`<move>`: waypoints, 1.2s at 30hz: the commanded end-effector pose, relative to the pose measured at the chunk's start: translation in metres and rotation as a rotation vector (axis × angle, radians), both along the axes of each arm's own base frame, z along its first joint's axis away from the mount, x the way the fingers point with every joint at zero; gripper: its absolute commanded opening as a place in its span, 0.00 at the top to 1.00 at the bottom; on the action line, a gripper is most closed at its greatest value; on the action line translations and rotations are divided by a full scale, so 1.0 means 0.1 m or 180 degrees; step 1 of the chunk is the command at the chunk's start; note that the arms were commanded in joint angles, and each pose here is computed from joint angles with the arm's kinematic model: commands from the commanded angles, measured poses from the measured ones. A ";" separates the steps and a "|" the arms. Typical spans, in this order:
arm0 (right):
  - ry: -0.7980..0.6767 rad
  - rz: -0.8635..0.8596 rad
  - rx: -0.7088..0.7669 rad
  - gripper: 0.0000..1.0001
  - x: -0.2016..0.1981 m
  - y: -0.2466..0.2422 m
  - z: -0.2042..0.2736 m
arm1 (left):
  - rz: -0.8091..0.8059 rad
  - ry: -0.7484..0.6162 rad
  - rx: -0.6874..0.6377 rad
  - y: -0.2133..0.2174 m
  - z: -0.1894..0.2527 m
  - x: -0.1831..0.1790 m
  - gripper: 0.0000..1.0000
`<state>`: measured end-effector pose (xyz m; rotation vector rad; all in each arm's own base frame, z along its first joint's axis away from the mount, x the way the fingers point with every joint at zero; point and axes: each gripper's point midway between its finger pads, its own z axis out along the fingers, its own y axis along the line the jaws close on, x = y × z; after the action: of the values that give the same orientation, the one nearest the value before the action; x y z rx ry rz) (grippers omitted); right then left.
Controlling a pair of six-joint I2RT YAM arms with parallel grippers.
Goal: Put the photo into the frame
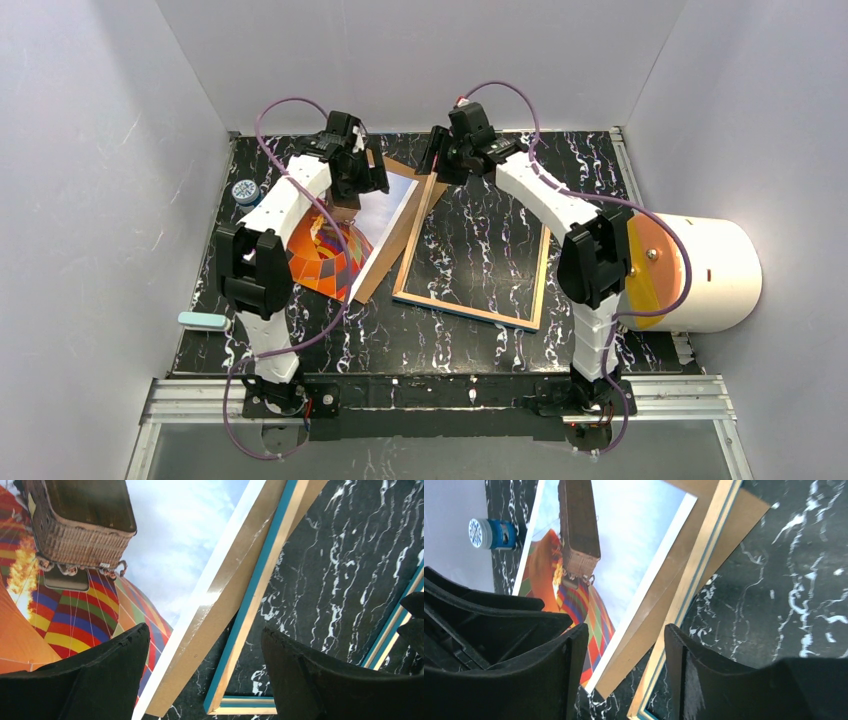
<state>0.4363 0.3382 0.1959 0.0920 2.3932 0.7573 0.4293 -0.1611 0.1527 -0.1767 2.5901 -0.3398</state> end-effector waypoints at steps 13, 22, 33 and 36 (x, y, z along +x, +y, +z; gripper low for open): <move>0.0763 0.0751 0.0616 0.51 -0.31 0.91 -0.85 | 0.0218 0.0402 -0.0179 0.50 -0.53 -0.15 0.31; 0.1171 0.0044 -0.0093 0.50 -0.20 0.68 -1.57 | 0.0094 0.0248 0.0027 0.79 -0.64 0.41 0.19; 0.1188 -0.0442 -0.0748 0.38 -0.13 0.33 -1.70 | -0.0030 0.0043 0.0301 1.08 -0.75 1.08 0.01; 0.1237 -0.0468 -0.0809 0.34 -0.17 0.34 -1.70 | -0.0102 -0.0059 0.0319 1.12 -0.73 1.21 0.02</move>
<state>0.4281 0.3913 0.0437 0.2911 2.7354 0.5740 0.5393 -0.0634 0.0658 -0.1596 2.6155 -0.2543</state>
